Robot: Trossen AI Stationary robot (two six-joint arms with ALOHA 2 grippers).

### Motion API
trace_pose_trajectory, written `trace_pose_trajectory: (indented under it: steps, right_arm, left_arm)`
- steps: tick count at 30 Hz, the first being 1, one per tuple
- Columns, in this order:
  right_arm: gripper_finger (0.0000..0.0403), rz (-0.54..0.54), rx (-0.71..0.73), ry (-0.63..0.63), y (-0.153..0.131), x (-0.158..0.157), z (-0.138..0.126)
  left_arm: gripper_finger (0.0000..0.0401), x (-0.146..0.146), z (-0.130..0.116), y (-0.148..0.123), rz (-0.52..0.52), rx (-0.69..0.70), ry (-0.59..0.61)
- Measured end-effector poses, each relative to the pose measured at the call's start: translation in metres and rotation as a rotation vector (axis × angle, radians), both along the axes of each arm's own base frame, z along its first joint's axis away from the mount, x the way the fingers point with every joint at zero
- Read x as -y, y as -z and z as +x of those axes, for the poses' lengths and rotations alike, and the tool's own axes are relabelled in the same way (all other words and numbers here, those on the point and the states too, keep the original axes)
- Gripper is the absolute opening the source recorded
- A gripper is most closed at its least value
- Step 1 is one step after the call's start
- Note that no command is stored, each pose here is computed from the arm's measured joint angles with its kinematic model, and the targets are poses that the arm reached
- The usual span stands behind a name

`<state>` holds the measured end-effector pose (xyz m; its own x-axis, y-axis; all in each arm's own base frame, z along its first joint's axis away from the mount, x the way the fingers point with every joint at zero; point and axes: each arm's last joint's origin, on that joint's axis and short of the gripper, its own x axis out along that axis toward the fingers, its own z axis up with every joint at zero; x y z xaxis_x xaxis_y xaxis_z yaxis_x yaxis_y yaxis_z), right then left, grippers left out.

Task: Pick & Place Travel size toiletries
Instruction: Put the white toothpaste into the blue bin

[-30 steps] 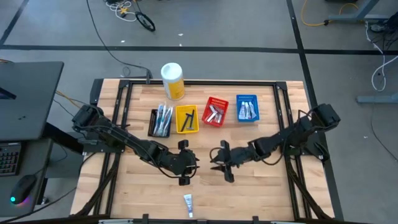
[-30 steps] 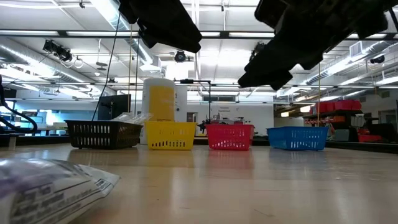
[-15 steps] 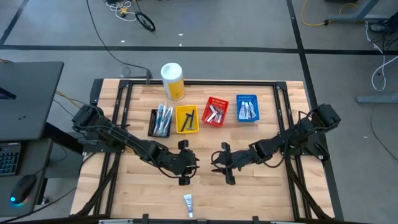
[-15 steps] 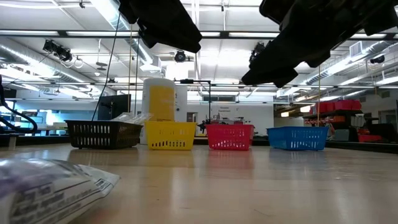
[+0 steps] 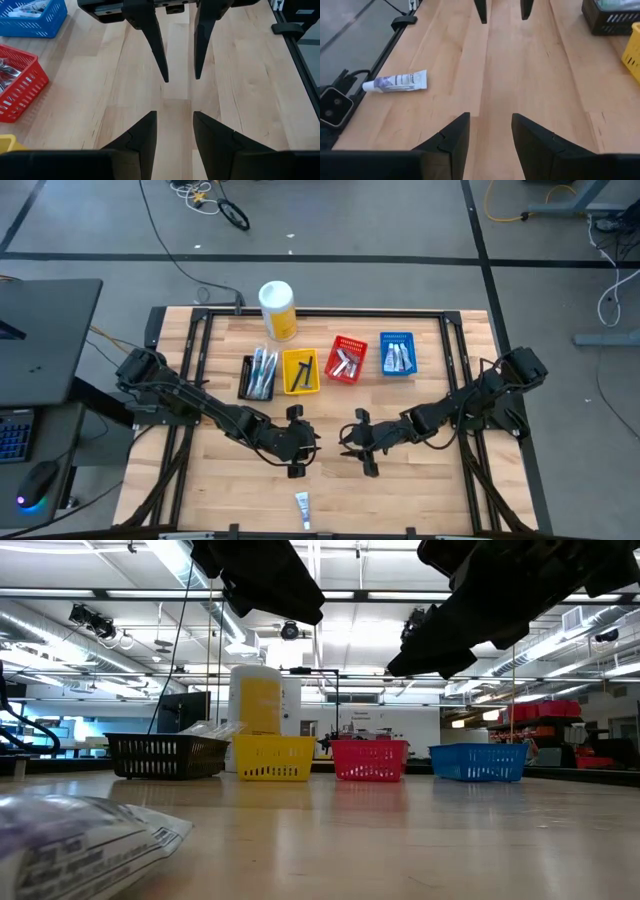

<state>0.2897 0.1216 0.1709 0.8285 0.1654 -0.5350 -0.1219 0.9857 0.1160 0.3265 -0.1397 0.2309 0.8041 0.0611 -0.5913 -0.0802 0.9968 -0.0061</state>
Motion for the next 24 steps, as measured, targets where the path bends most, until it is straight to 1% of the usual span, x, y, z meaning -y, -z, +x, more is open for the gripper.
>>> trace_pose_trajectory:
  steps: [7,24]
  right_arm:
    - [0.0156,-0.056,0.009,-0.036,0.0001,0.0001,-0.0001]
    - [0.0156,-0.073,0.013,-0.047,0.0002,0.0003,0.0001]
  left_arm:
    - [0.0136,0.0001,-0.0001,0.0,0.0,0.0,0.0]
    - [0.0136,0.0001,-0.0001,0.0,0.0,0.0,0.0]
